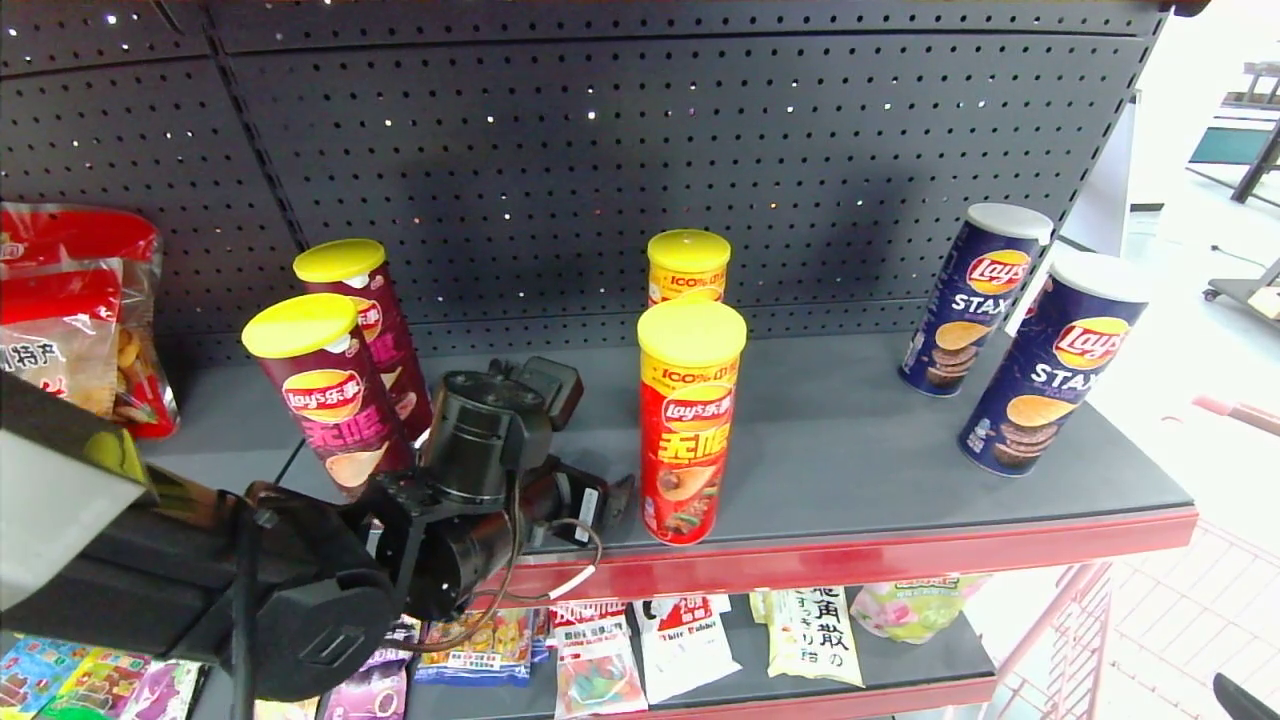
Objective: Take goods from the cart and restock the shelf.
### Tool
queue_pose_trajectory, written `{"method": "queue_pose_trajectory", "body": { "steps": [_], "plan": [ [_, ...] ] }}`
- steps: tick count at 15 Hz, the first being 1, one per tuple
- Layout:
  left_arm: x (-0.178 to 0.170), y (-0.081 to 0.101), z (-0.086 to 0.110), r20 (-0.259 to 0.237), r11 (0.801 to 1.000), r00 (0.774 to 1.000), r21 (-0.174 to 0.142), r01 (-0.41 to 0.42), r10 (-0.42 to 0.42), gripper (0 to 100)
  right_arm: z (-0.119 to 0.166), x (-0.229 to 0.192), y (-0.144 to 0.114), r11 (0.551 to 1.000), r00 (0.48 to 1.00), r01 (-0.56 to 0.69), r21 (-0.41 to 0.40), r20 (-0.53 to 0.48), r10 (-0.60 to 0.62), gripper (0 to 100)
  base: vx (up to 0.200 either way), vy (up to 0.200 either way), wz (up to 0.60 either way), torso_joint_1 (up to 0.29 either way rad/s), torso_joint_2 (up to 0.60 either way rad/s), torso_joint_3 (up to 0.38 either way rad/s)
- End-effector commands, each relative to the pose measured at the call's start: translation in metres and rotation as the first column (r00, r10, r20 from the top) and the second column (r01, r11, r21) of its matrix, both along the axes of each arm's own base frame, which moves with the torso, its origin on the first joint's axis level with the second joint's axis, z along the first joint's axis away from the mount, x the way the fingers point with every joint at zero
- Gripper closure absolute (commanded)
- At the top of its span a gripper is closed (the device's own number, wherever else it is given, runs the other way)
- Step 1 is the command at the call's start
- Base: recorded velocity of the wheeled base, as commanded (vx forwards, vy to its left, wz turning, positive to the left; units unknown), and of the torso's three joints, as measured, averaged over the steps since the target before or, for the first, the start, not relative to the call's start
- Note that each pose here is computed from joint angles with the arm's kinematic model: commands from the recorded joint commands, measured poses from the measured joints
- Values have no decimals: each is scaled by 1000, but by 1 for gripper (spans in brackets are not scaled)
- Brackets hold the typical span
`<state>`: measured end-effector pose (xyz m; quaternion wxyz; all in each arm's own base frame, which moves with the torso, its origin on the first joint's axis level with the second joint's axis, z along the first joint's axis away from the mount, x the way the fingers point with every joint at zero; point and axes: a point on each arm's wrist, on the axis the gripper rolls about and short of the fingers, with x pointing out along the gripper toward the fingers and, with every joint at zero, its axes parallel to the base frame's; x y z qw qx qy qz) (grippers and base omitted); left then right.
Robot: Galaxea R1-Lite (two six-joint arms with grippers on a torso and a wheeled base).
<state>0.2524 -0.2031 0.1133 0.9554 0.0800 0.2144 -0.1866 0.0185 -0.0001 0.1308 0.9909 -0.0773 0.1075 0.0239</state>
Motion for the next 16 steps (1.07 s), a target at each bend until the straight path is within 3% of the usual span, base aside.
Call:
{"method": "queue_pose_trajectory", "body": {
  "steps": [1, 4, 7, 10, 12, 13, 14, 15, 16],
  "plan": [
    [-34, 26, 19, 25, 1000, 1000, -25, 2, -1, 0, -5, -1, 0, 1000, 1000, -1, -4, -13, 0, 0, 0, 0, 0, 0, 0, 0],
    [-82, 64, 34, 60, 998, 998, -53, 12, -9, 0, -9, 0, 0, 1000, 999, -8, -7, -37, 8, 0, 0, 0, 0, 0, 0, 0],
    [-140, 116, 44, 95, 997, 996, -73, 5, 2, 0, -10, 4, 1, 1000, 998, 6, -18, -69, -8, 0, 0, 0, 0, 0, 0, 0],
    [-192, 160, 57, 72, 999, 997, -51, 0, 4, 0, -13, 5, -1, 994, 991, 103, -38, -81, -106, 0, 0, 0, 0, 0, 0, 0],
    [-226, 192, 60, 44, 996, 996, -16, -82, 83, 0, -10, 6, -3, 982, 979, 186, -43, -81, -189, 0, 0, 0, 0, 0, 0, 0],
    [-242, 205, 62, 38, 991, 990, -3, -136, 136, 0, -2, 11, -4, 967, 964, 250, -50, -84, -254, 0, 0, 0, 0, 0, 0, 0],
    [-259, 217, 60, 38, 972, 971, 18, -235, 234, 0, 9, 18, -6, 952, 948, 304, -41, -83, -307, 0, 0, 0, 0, 0, 0, 0],
    [-274, 224, 53, 39, 946, 946, 28, -322, 320, 0, 15, 22, -7, 942, 939, 334, -29, -83, -335, 0, 0, 0, 0, 0, 0, 0],
    [-286, 226, 47, 50, 917, 916, 15, -399, 397, 0, 20, 23, -7, 945, 943, 326, -11, -71, -326, 0, 0, 0, 0, 0, 0, 0]
  ]
}}
